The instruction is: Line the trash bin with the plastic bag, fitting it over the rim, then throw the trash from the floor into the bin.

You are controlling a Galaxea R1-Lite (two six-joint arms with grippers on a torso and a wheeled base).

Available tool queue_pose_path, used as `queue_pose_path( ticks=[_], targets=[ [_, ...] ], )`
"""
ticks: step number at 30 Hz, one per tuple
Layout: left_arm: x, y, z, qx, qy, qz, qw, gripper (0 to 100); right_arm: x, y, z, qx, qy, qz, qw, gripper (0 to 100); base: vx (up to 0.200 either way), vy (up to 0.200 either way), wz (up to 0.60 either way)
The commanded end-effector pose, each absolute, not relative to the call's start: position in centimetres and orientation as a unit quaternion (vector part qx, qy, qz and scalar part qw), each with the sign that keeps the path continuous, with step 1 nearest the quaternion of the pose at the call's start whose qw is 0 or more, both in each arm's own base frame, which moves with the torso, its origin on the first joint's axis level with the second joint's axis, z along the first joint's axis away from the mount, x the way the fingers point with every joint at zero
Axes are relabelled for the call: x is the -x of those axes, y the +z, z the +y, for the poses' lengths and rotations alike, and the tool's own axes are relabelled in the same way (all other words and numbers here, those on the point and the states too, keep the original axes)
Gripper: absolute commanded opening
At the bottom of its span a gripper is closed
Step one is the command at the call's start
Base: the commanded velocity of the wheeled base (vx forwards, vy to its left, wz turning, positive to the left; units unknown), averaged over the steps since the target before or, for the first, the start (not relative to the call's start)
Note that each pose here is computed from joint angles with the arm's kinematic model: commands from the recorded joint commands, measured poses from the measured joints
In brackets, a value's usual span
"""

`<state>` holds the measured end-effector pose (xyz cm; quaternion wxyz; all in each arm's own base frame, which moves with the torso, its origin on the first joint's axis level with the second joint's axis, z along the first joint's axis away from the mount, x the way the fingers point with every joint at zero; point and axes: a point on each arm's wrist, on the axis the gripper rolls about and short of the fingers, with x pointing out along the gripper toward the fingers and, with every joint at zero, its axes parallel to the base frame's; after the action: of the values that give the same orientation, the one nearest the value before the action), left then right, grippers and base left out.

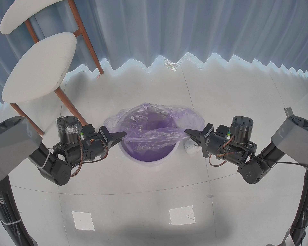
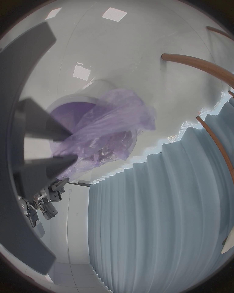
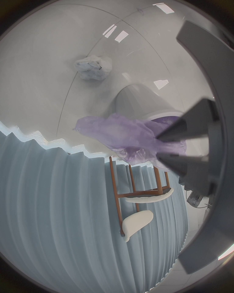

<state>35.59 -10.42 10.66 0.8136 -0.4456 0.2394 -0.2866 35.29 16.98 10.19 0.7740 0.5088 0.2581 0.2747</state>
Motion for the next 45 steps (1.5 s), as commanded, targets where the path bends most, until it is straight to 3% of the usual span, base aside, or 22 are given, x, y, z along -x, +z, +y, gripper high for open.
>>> queue_pose_path(
  ticks=[1,7,25,31,39,45],
  targets=[
    [-35.4,10.7,-10.2,0.444,-0.284,0.239,0.815,0,-34.0,10.5,16.5,-0.488,0.277,0.259,0.786,0,0.0,0.0,0.0],
    [-35.0,10.3,-9.9,0.431,-0.272,0.257,0.821,0,-32.8,9.7,16.0,-0.448,0.276,0.27,0.806,0,0.0,0.0,0.0],
    [-34.9,3.6,-9.9,0.341,-0.238,0.356,0.837,0,-31.5,3.1,18.7,-0.388,0.272,0.357,0.805,0,0.0,0.0,0.0],
    [-35.0,2.7,-10.0,0.328,-0.237,0.363,0.84,0,-31.9,2.0,18.6,-0.373,0.268,0.362,0.811,0,0.0,0.0,0.0],
    [-35.5,1.3,-10.0,0.327,-0.232,0.37,0.838,0,-32.9,-0.9,18.8,-0.336,0.229,0.355,0.842,0,0.0,0.0,0.0],
    [-36.2,0.6,-10.1,0.325,-0.216,0.369,0.843,0,-33.6,-1.4,18.5,-0.337,0.218,0.35,0.846,0,0.0,0.0,0.0]
  ],
)
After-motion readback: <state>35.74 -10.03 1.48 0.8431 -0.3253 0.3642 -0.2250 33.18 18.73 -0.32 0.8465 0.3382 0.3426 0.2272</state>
